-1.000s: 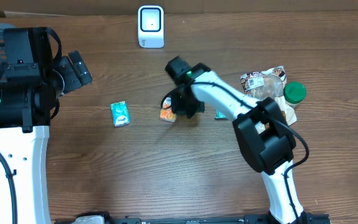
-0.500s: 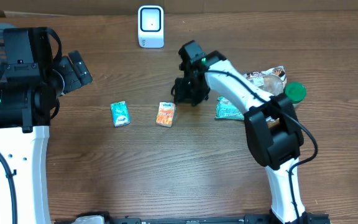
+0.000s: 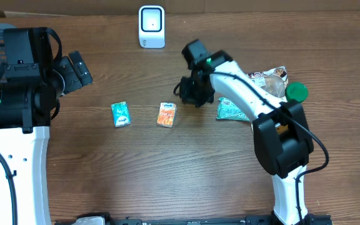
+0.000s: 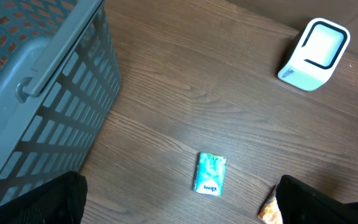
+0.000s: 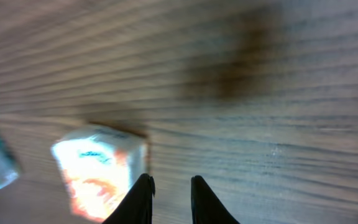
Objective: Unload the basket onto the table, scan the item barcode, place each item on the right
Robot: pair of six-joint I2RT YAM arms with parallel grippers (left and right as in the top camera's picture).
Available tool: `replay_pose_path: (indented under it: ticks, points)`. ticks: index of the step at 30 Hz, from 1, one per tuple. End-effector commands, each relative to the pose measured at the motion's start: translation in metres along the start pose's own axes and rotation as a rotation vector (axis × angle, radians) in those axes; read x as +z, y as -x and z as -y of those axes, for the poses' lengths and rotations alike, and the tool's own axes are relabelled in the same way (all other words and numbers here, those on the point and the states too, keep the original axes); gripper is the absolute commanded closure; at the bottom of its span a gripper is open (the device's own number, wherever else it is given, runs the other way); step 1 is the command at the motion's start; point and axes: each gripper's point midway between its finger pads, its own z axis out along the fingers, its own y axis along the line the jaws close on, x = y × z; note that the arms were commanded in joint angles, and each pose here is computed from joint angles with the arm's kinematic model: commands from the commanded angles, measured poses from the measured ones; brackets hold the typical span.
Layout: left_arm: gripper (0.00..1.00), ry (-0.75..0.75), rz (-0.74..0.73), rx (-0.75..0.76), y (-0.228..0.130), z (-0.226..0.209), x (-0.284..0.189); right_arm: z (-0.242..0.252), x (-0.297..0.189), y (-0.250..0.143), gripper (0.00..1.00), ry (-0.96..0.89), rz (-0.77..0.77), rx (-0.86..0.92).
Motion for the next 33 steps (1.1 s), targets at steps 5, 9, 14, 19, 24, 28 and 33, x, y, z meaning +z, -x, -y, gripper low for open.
replay_pose_path:
  ticks: [5,9,14,19,24,28,33]
  points:
    - [0.0,0.006,0.023,0.014,0.004,-0.003,-0.005,-0.013,0.024,0.002,0.82,-0.012,0.117,-0.124]
    - [0.01,0.006,0.023,0.014,0.004,-0.003,-0.005,-0.037,0.028,-0.004,0.82,0.022,0.145,-0.264]
    - [0.01,0.006,0.023,0.014,0.004,-0.003,-0.005,-0.064,0.027,-0.012,0.78,0.104,0.142,-0.411]
    - [0.0,0.006,0.023,0.014,0.004,-0.003,-0.005,-0.066,-0.007,0.007,0.73,0.113,0.17,-0.401]
    - [0.0,0.006,0.023,0.014,0.004,-0.003,-0.005,-0.065,-0.038,-0.001,0.61,0.125,0.107,-0.558]
    - [0.01,0.006,0.023,0.014,0.004,-0.003,-0.005,-0.054,-0.025,-0.024,0.61,0.138,0.007,-0.621]
    - [0.01,0.006,0.023,0.014,0.004,-0.003,-0.005,-0.05,0.004,-0.045,0.62,0.167,-0.082,-0.619]
